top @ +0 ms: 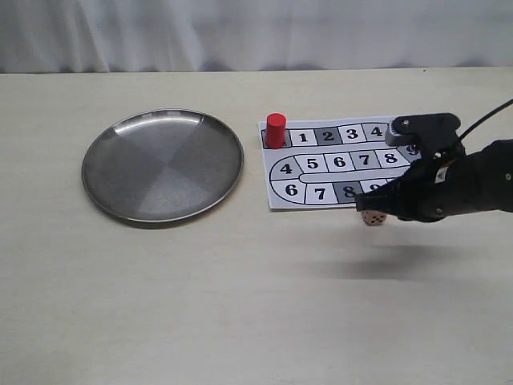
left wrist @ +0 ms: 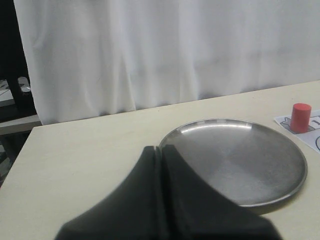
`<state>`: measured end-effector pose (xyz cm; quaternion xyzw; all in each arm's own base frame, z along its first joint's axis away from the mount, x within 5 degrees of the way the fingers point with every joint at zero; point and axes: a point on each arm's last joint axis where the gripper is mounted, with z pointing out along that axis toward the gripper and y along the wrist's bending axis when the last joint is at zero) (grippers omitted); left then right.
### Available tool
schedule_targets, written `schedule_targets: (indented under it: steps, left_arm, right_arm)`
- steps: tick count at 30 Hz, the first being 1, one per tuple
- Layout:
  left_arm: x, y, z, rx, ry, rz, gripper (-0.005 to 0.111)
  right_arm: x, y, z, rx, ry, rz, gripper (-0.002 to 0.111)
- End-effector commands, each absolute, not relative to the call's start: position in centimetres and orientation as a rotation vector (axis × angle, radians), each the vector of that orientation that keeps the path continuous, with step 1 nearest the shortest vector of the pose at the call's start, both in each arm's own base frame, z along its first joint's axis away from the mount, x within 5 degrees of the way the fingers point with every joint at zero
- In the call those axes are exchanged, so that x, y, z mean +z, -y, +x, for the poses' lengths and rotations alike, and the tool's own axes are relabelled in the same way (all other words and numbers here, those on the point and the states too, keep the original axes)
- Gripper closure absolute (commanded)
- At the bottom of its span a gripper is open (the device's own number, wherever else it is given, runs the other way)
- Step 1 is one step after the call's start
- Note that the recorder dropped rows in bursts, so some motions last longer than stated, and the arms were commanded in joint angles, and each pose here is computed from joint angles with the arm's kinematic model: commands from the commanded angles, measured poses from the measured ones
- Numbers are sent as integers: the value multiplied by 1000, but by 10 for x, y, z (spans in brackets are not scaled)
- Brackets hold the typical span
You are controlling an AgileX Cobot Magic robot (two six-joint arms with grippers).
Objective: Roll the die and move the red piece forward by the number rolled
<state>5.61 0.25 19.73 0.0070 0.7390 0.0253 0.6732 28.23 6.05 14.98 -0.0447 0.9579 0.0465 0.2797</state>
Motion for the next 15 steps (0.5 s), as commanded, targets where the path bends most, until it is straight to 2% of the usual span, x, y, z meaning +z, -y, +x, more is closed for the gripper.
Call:
schedule_targets:
  steps: [1,5,7,12,15]
  left_arm:
    - [198,-2,56,54,-1656,18,107]
    - [198,-2,56,54,-1656,18,107]
    - [198,-2,56,54,-1656,18,107]
    - [198,-2,56,54,-1656,18,107]
    - [198,-2,56,54,-1656,18,107]
  right_arm:
    - [178,-70,281,174,-2461,-123,104]
    - [200,-95,291,216,-2392,-211,102]
    - [210,-109,300,236,-2371,-252,95]
    - [218,-142,331,267,-2327,-334,59]
    - [213,-154,354,270,-2319,-343,43]
